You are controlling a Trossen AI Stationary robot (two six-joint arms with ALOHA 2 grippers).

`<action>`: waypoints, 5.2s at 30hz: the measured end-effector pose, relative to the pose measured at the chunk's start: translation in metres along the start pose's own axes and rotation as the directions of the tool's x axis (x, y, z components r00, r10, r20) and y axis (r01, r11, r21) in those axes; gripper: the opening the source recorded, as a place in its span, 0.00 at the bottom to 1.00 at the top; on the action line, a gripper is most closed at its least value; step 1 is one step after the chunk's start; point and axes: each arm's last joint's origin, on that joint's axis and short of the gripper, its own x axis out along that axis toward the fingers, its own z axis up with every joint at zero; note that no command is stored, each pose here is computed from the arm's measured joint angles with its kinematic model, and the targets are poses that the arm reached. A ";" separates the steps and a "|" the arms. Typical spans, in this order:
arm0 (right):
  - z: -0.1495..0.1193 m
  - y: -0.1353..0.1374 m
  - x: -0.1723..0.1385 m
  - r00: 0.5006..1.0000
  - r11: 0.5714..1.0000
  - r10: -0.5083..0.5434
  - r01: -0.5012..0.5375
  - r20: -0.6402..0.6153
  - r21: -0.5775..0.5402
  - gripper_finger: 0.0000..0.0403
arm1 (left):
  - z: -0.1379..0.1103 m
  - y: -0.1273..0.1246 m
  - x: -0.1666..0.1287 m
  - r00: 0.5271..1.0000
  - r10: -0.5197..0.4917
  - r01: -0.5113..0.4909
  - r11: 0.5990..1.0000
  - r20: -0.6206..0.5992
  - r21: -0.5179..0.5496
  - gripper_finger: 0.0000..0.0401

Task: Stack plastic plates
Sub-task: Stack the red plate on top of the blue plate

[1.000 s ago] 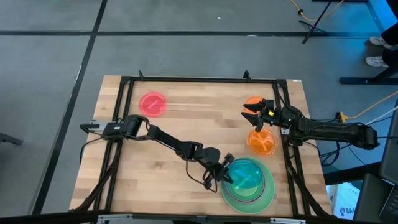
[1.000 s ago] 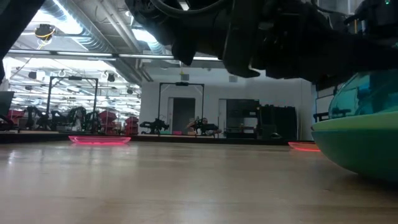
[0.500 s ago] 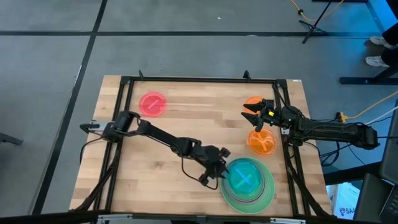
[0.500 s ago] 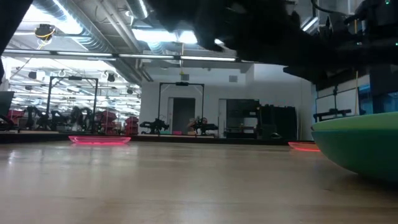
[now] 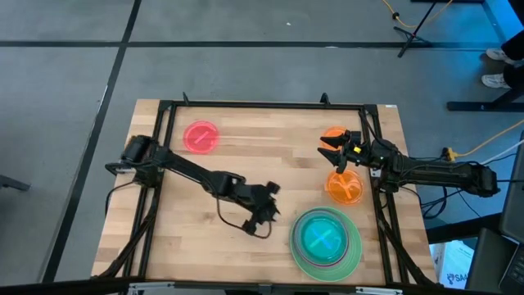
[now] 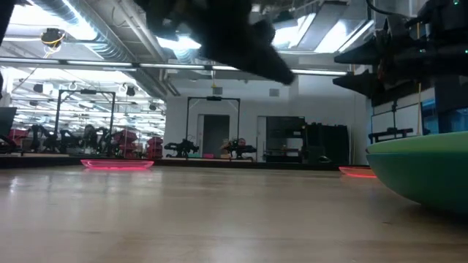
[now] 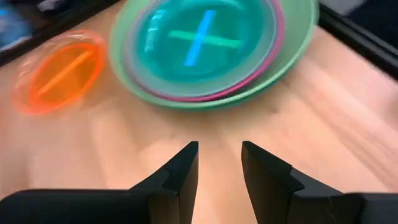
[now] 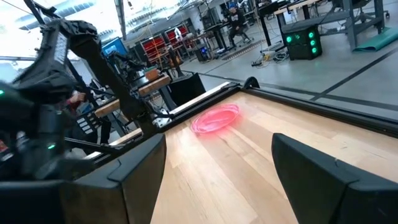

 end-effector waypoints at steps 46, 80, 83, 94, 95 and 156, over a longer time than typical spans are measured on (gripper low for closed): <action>-0.003 -0.001 0.000 1.000 1.000 -0.013 0.013 -0.028 0.007 0.70 | -0.187 0.031 -0.155 0.646 0.361 -0.723 0.571 -0.673 -0.389 0.29; -0.004 -0.002 0.000 0.999 0.999 -0.032 0.033 -0.042 0.006 0.70 | -0.247 0.061 -0.132 0.508 0.298 -0.775 0.568 -0.808 -0.278 0.29; -0.004 -0.002 0.000 0.999 0.999 -0.032 0.032 -0.042 0.006 0.70 | -0.249 0.062 -0.132 0.510 0.292 -0.775 0.564 -0.809 -0.285 0.26; -0.004 -0.002 0.000 0.999 0.999 -0.032 0.033 -0.042 0.006 0.70 | -0.249 0.061 -0.131 0.513 0.292 -0.767 0.578 -0.807 -0.279 0.01; -0.004 -0.002 0.000 0.999 0.999 -0.033 0.033 -0.043 0.006 0.70 | -0.248 0.061 -0.131 0.514 0.296 -0.764 0.586 -0.805 -0.272 0.02; -0.004 -0.003 0.000 0.998 0.999 -0.042 0.042 -0.037 0.006 0.70 | -0.010 -0.009 0.002 0.953 -0.034 0.017 0.998 0.300 0.060 0.01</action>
